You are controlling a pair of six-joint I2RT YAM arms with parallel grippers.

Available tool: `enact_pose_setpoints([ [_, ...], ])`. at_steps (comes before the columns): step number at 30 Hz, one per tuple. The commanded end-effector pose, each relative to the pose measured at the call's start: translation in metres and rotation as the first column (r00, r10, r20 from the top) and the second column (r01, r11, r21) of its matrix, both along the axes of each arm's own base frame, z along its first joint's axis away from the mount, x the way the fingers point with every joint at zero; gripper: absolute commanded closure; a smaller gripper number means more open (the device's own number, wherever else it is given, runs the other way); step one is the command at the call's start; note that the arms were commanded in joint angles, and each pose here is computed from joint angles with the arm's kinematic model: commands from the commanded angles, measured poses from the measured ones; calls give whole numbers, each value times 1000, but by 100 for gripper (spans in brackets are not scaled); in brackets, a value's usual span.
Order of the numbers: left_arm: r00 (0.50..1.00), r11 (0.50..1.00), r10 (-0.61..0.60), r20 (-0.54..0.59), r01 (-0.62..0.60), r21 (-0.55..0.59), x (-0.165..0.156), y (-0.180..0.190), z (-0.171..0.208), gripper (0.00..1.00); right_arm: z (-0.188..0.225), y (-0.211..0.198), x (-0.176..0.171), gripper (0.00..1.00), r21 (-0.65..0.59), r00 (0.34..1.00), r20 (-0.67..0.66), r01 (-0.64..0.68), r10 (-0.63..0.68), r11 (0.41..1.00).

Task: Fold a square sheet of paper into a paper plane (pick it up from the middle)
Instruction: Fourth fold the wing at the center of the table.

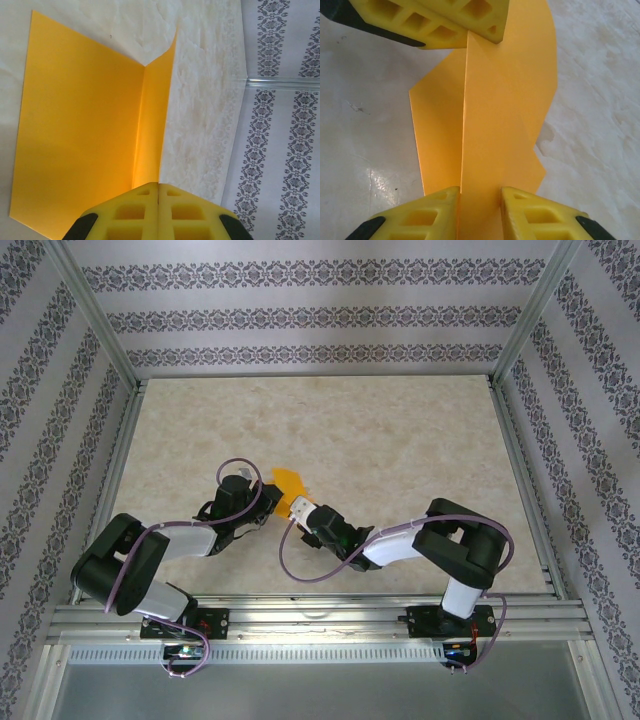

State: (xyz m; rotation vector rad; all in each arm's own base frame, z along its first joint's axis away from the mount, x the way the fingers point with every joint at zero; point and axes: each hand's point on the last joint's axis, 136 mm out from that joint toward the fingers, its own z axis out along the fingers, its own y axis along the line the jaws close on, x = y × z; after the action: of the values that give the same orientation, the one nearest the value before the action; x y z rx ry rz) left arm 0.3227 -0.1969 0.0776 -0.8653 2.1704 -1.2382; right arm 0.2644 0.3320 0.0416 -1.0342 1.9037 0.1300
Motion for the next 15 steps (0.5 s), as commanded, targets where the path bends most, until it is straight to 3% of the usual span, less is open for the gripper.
enact_pose_setpoints([
  [1, 1000, 1000, -17, 24, 18, -25, 4, -9, 12, 97, 0, 5, 4, 76, -6, 1000, 8, -6, 6, 1000],
  [8, 999, 1000, -20, 25, 21, -7, 3, -7, 11, 89, 0, 2, 2, 84, 1, 1000, 10, -5, 5, 1000],
  [11, 1000, 1000, -14, 6, 14, 24, 1, -3, 6, 71, 0, 0, 2, 88, 4, 1000, 3, -9, 9, 1000],
  [15, 1000, 999, -12, -8, 13, 47, 1, 1, 0, 63, 1, -1, 0, 90, 13, 1000, -3, -24, 24, 1000],
])
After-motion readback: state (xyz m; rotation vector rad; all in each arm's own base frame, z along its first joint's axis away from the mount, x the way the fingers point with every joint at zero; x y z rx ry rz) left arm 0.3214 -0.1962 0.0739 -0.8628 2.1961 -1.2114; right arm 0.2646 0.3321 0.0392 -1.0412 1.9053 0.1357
